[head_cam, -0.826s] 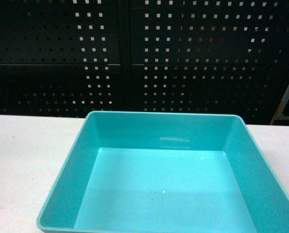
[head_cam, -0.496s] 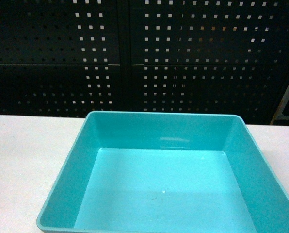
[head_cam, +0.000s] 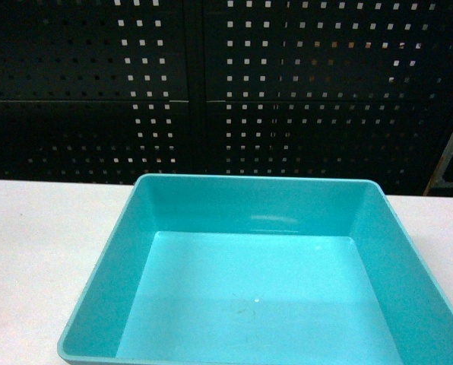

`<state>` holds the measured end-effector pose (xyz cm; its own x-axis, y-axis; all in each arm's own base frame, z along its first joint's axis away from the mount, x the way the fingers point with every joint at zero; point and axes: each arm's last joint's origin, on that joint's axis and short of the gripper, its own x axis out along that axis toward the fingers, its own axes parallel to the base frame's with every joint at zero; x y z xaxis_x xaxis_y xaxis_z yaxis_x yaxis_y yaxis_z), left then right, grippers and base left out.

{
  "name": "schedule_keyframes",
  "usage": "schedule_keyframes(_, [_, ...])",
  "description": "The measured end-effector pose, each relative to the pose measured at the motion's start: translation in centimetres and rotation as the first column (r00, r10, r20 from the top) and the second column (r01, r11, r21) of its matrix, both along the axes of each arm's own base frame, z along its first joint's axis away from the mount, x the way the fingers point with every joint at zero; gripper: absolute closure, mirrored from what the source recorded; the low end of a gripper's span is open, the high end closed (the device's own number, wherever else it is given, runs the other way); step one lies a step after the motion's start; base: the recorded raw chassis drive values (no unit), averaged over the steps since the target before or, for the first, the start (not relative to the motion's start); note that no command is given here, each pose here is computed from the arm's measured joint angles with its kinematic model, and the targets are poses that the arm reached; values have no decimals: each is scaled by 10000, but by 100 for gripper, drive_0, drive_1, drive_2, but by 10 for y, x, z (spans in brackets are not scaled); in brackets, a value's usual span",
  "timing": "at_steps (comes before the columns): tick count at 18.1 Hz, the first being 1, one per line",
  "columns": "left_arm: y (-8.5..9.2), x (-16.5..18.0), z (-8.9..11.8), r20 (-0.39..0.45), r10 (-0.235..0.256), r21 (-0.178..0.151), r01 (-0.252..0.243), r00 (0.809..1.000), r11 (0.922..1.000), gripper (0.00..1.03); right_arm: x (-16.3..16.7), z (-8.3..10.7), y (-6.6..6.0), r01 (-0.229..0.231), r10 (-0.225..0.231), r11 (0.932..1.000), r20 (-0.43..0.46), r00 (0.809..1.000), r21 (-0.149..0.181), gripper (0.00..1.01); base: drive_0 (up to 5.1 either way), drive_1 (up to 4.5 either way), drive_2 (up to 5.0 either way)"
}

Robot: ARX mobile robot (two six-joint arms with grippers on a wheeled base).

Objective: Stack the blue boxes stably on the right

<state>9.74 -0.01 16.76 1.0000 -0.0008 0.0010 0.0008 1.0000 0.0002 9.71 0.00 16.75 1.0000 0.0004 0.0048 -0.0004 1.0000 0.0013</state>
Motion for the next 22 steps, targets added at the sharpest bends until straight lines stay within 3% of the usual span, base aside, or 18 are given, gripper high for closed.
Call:
schedule_keyframes(4, [-2, 0, 0, -23, 187, 31, -187, 9998, 9998, 5, 0, 0, 0, -4, 4, 10000, 46, 10000, -4, 3, 0, 0, 0])
schedule_keyframes(5, [-6, 0, -4, -407, -37, -38, 36, 9992, 10000, 5, 4, 3, -2, -141, 144, 9998, 244, 9996, -151, 3, 0, 0, 0])
schedule_keyframes(7, [-7, 8, 0, -339, -76, -145, 71, 9994, 9999, 5, 18, 3, -7, -311, 308, 9991, -118, 9995, -277, 3, 0, 0, 0])
schedule_keyframes(9, [-5, 27, 14, -622, -480, -354, 459, 9969, 9983, 5, 37, 14, -6, -935, 917, 9950, -508, 9945, -348, 3, 0, 0, 0])
schedule_keyframes(10, [-4, 41, 27, -733, -979, -463, 946, 9925, 9944, 5, 51, 24, -4, -1169, 1148, 9925, -575, 9917, -344, 3, 0, 0, 0])
schedule_keyframes(12, [1, 70, 25, -1892, -1991, -800, 1870, 9615, 9791, 5, 79, 29, 8, -1889, 1816, 9814, -1544, 9712, -342, 3, 0, 0, 0])
schedule_keyframes(13, [7, 84, 14, -2488, -2418, -895, 2263, 9379, 9699, 5, 94, 26, 16, -2339, 2207, 9714, -2088, 9527, -402, 3, 0, 0, 0])
schedule_keyframes(14, [17, 97, -3, -3366, -2200, -714, 2081, 9156, 9755, 5, 106, 22, 25, -2698, 2471, 9617, -2741, 9294, -479, 3, 0, 0, 0])
schedule_keyframes(15, [25, 106, -15, -4192, -1951, -728, 1814, 8867, 9807, 5, 116, 20, 30, -2748, 2459, 9598, -3032, 9207, -561, 3, 0, 0, 0])
schedule_keyframes(16, [26, 116, -20, -4649, -1452, -438, 1411, 8734, 9890, 5, 127, 19, 33, -2844, 2511, 9568, -3227, 9126, -596, 3, 0, 0, 0])
schedule_keyframes(17, [18, 127, -12, -4618, -1488, -233, 1558, 8744, 9875, 5, 137, 16, 37, -2810, 2431, 9576, -3448, 9066, -635, 3, 0, 0, 0])
schedule_keyframes(19, [-8, 148, 16, -3868, -2202, -186, 2311, 8955, 9727, 5, 153, 11, 46, -2846, 2344, 9562, -4026, 8848, -688, 3, 0, 0, 0])
schedule_keyframes(20, [-19, 153, 19, -4002, -2345, -281, 2439, 8859, 9694, 5, 159, 10, 48, -2782, 2232, 9575, -4156, 8817, -760, 3, 0, 0, 0])
schedule_keyframes(22, [-40, 155, 15, -4615, -2766, -446, 2893, 8429, 9562, 5, 170, 9, 49, -2643, 2019, 9604, -4329, 8785, -885, 3, 0, 0, 0])
